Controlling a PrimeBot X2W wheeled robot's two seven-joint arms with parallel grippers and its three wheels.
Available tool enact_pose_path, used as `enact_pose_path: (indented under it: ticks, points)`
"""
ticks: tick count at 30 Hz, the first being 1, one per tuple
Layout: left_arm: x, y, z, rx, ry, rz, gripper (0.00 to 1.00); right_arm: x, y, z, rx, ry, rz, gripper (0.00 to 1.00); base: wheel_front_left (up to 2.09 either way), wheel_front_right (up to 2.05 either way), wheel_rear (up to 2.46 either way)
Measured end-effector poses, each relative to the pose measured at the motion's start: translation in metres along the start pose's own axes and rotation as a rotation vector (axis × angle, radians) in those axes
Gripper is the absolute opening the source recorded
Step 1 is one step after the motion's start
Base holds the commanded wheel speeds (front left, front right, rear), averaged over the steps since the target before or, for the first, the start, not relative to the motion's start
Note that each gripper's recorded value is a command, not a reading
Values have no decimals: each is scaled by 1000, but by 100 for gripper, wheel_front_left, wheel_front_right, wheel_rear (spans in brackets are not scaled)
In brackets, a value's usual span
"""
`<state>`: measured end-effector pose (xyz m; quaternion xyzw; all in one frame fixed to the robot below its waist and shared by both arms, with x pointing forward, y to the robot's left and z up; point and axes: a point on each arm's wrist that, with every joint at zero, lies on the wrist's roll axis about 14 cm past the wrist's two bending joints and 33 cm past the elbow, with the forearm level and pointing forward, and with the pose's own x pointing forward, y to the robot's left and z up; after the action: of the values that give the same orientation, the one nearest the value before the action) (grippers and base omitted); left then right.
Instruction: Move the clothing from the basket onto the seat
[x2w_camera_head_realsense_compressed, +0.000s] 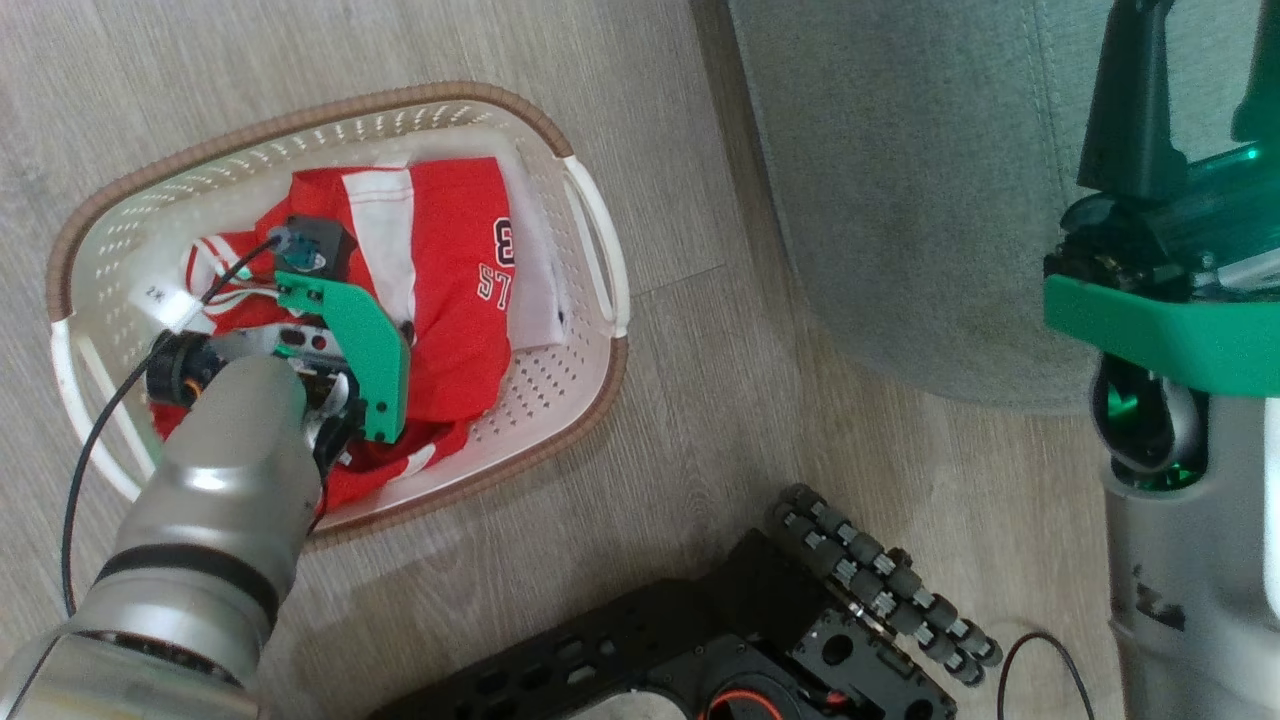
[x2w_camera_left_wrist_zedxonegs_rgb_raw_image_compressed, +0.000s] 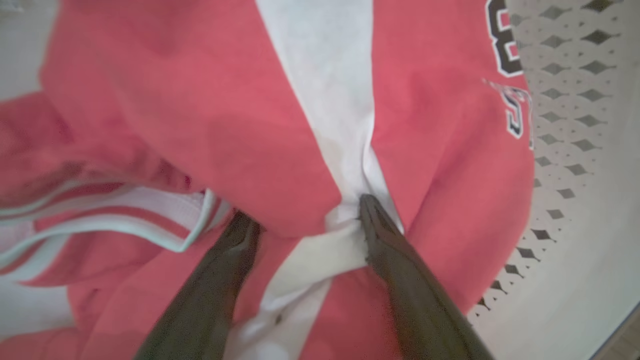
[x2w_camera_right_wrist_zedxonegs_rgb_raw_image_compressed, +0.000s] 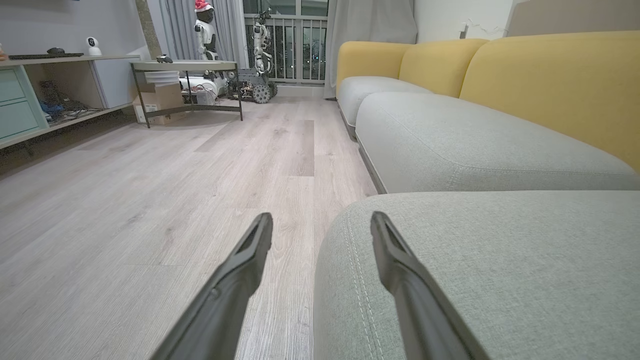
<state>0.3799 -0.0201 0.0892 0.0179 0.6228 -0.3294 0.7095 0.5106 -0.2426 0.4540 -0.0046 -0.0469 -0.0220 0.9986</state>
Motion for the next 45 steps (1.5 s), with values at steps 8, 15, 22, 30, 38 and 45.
enact_pose_path:
  ticks: [8,15,22,30,38,45]
  points:
    - [-3,0,3,11,-1,-10,0,2,4,0,9,-2,10,100,0,0,0]
    - [-15,-7,18,17,-54,-26,0,5,7,13,19,-37,18,100,0,0,0]
    - [-35,-19,31,32,-125,-42,0,4,10,31,30,-72,25,100,0,0,0]
    - [-78,-43,58,123,-290,-53,0,-6,14,62,24,-125,29,100,0,0,0]
    - [-141,-74,79,175,-502,-59,0,-34,24,84,36,-133,43,100,0,0,0]
    - [-198,-90,93,194,-698,-34,0,-63,33,101,66,-144,61,100,0,0,0]
